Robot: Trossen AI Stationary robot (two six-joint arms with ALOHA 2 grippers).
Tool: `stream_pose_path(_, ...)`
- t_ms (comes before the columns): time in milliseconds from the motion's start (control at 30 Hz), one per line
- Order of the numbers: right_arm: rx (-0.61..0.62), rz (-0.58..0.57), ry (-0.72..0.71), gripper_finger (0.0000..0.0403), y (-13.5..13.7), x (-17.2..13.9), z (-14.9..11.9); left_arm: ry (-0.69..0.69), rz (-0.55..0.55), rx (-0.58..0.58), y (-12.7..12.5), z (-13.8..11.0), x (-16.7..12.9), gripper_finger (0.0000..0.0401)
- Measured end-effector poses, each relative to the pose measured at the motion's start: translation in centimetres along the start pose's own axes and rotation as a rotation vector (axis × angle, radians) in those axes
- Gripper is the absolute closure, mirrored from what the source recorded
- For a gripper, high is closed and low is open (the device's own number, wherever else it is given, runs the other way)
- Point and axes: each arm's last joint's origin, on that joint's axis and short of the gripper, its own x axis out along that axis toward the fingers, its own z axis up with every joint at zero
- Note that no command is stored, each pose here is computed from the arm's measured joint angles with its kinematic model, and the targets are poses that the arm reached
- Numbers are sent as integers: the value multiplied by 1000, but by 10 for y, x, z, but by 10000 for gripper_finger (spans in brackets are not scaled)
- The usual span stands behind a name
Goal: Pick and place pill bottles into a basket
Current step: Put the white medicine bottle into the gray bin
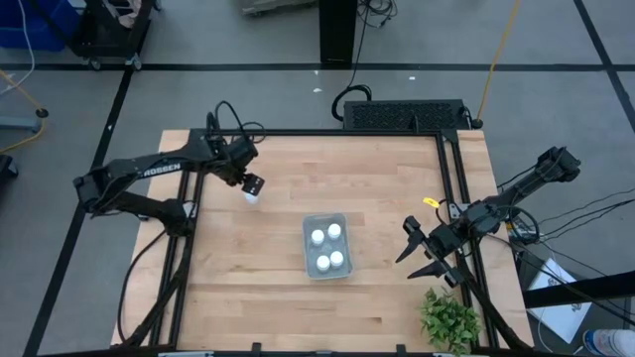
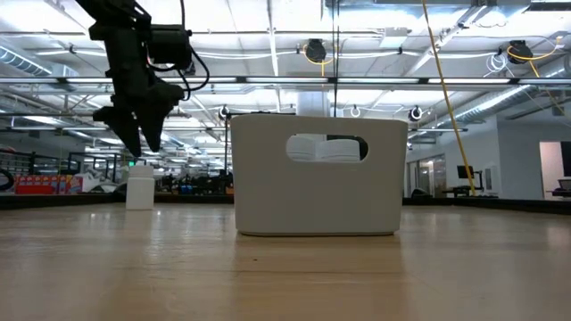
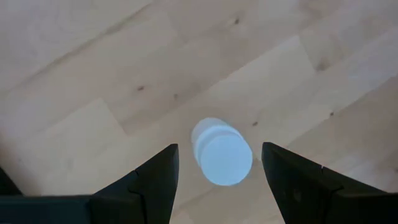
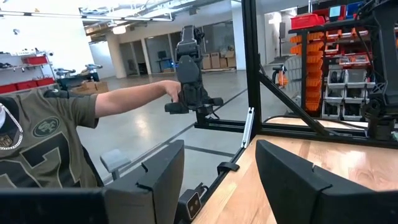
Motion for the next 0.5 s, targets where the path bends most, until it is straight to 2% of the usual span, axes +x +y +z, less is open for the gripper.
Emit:
stream_pose_path(300,0,0,0,209,0,0,0,-43,-43,10,-5,-1,8,164)
stream_pose_path(500,0,0,0,209,0,0,0,-25,-20,6,-3,-6,14,164)
